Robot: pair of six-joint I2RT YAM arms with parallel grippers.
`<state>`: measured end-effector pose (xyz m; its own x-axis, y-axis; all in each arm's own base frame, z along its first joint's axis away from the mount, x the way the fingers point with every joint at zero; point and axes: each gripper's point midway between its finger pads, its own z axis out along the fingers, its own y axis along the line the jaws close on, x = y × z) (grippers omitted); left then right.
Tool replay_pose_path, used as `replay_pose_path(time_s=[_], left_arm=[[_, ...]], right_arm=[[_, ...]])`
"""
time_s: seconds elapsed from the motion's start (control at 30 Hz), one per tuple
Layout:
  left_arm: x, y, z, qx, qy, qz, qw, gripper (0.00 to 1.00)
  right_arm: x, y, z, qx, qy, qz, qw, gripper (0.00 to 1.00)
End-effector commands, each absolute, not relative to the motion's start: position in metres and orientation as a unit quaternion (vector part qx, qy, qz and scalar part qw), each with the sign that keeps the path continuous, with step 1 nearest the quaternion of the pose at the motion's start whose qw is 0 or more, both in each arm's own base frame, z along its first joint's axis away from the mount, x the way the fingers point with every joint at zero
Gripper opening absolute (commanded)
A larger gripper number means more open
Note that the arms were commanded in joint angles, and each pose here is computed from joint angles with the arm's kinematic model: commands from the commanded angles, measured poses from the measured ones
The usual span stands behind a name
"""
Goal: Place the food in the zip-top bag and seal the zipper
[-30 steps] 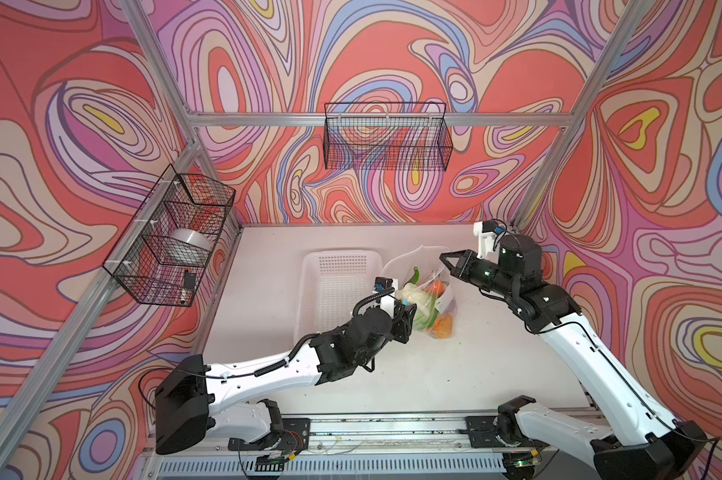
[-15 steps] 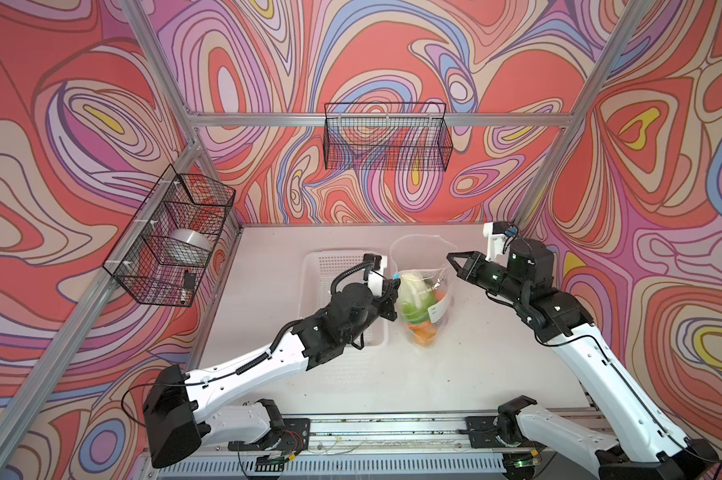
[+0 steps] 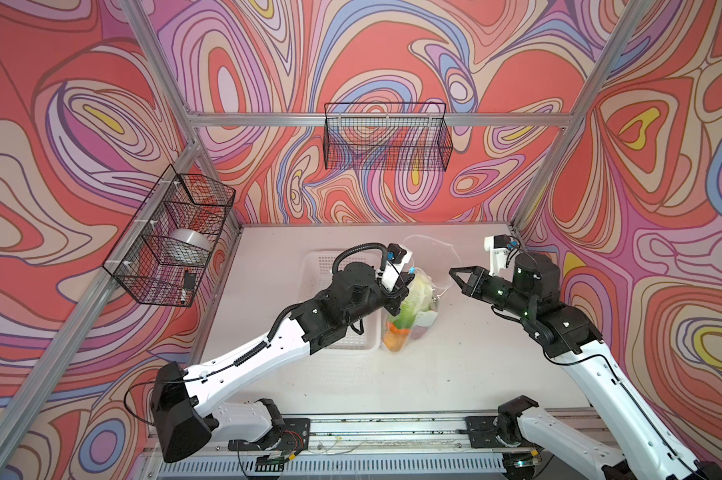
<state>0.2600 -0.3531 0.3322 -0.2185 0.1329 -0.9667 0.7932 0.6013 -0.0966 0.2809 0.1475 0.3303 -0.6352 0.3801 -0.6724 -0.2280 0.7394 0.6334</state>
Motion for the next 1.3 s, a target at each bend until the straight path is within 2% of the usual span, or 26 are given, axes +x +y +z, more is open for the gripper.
replay_pose_path(time_s=[0.0,0.03,0.13,0.3,0.47,0.97,1.07,1.17,1.27], left_arm=[[0.247,-0.362,0.336,0.368,0.699,-0.325,0.52,0.0],[0.246,-0.362,0.334,0.372,0.7,-0.325,0.515,0.0],[0.242,-0.361,0.33,0.381,0.702,-0.324,0.508,0.0],[0.24,-0.359,0.329,0.391,0.704,-0.316,0.501,0.0],[0.242,-0.354,0.326,0.392,0.709,-0.299,0.504,0.0],[0.248,-0.35,0.323,0.39,0.717,-0.276,0.507,0.0],[0.249,-0.349,0.324,0.389,0.716,-0.273,0.511,0.0],[0.251,-0.347,0.327,0.388,0.714,-0.265,0.519,0.0],[0.257,-0.345,0.331,0.39,0.711,-0.246,0.531,0.0]], right_arm=[[0.274,0.143,0.348,-0.037,0.84,0.302,0.449,0.5],[0.275,0.142,0.351,-0.053,0.844,0.288,0.449,0.58],[0.274,0.152,0.366,-0.114,0.836,0.287,0.454,0.63],[0.263,0.182,0.369,-0.202,0.822,0.34,0.409,0.58],[0.251,0.188,0.362,-0.259,0.812,0.336,0.401,0.52],[0.248,0.219,0.325,-0.313,0.798,0.363,0.366,0.52],[0.252,0.219,0.313,-0.307,0.808,0.356,0.356,0.43],[0.255,0.214,0.306,-0.3,0.818,0.337,0.357,0.23],[0.251,0.211,0.313,-0.298,0.813,0.336,0.369,0.0]])
